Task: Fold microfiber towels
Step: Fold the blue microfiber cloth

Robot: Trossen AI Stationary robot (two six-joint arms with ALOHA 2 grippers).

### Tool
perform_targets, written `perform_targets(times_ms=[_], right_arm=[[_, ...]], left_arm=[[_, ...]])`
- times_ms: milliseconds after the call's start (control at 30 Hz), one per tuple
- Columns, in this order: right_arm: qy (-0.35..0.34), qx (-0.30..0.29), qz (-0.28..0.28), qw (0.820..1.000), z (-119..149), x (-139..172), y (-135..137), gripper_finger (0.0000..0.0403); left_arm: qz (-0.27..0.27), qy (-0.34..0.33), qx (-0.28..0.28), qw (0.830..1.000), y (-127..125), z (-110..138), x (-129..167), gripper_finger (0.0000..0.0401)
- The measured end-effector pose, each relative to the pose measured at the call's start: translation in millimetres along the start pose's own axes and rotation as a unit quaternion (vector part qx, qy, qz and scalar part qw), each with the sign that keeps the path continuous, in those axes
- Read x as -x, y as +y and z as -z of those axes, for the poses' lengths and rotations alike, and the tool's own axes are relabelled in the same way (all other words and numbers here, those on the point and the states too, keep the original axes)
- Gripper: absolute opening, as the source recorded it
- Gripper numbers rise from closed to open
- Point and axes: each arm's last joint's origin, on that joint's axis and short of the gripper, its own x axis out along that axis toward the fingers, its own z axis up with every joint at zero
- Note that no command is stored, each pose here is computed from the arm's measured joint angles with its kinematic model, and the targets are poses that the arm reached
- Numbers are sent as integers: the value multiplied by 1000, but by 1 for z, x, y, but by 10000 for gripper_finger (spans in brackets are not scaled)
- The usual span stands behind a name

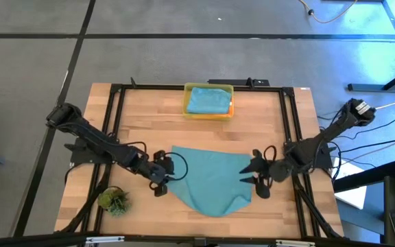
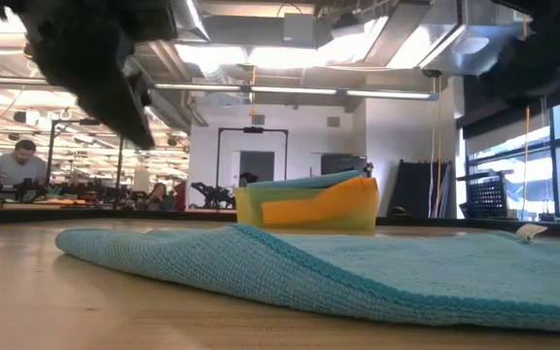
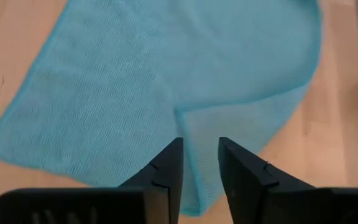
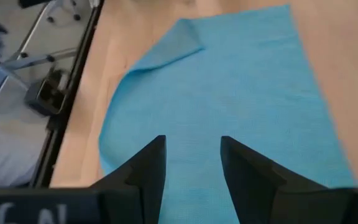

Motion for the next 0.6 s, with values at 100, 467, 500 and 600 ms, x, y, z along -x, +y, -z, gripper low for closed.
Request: perform_targets(times_ms=[100,467,500,600], right_arm=[[1,13,-17,1000,14,-4,9,154],[53,-17,-36,998,48,-42,28,154],[61,-14,-32,998,51,-45,27,154],[77,-10,-29,997,58,-52,27,154]], left_arm=[[2,11,14,1000,5,6,-10,99],[54,76,64,994,16,13,-64,120],[55,81,74,992,18,13,-64,120],[63,85,94,990,22,10,-65,121]])
